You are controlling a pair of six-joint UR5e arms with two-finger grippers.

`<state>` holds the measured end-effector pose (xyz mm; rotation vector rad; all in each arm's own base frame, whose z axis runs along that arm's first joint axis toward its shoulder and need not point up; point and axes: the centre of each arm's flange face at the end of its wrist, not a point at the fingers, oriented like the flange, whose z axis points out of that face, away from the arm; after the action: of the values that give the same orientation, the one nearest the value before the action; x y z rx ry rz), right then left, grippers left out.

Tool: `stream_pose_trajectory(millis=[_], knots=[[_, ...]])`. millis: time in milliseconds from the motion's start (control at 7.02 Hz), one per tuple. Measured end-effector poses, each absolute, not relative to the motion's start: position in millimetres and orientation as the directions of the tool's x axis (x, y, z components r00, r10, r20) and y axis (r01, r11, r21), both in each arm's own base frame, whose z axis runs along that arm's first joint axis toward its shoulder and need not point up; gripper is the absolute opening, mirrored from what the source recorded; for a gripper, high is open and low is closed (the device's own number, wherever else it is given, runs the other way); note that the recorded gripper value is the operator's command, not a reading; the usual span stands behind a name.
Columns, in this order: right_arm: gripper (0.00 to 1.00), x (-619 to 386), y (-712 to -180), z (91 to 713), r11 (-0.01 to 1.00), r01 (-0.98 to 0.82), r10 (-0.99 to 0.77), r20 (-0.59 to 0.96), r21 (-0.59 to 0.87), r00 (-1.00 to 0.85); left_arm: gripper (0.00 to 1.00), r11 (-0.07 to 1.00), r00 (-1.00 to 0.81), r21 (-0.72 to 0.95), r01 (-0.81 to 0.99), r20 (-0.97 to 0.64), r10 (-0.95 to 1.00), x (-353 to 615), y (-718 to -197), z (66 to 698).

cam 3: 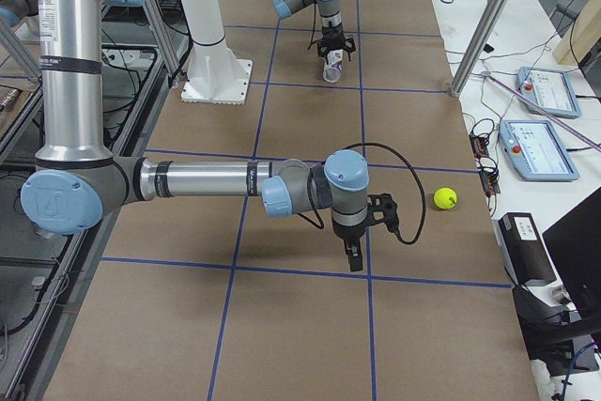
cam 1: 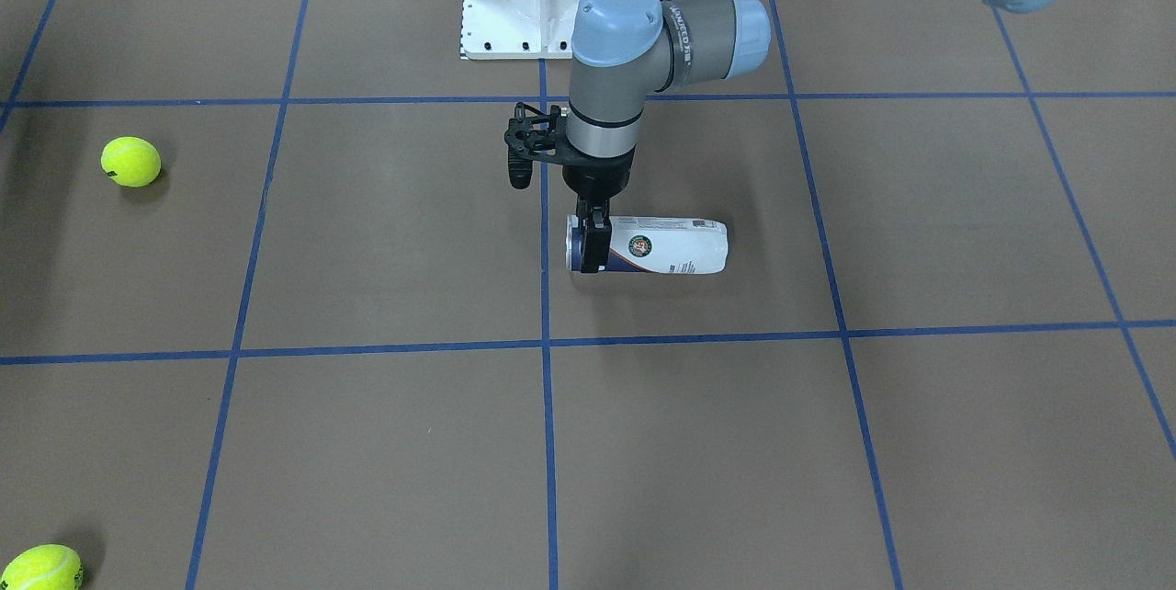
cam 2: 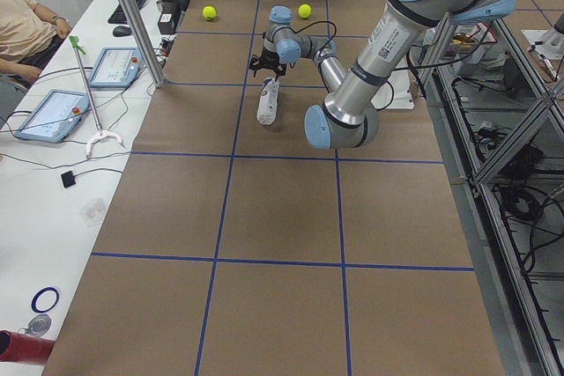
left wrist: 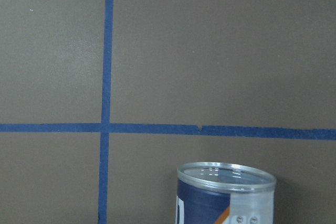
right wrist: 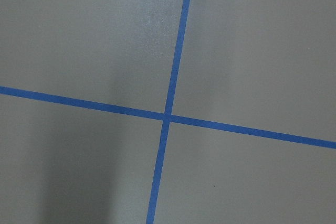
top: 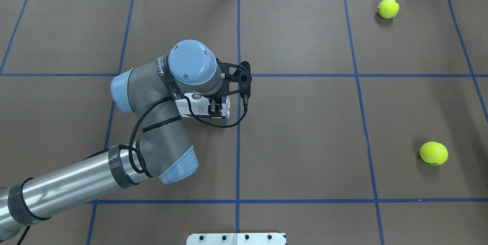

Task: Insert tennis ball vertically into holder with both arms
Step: 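Move the left gripper over the clear cup lying on its side, then lower the left gripper and close it around the clear cup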

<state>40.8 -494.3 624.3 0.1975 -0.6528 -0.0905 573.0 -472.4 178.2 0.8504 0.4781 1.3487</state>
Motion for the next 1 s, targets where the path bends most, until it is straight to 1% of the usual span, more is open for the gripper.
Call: stream_pose_trajectory(millis=[712,997], knots=[[1.0,41,-494,623,0.978,0.014,-0.138,0.596,0.208,0.791,0.99,0.001,0.175,0.742,-0.671,0.157,0.972,594,-465,193],[1.0,41,-494,622,0.979,0.009,-0.132,0.598,0.205,0.791,0.99,-0.01,0.17,0.749,-0.663,0.163,0.972,595,-463,184]])
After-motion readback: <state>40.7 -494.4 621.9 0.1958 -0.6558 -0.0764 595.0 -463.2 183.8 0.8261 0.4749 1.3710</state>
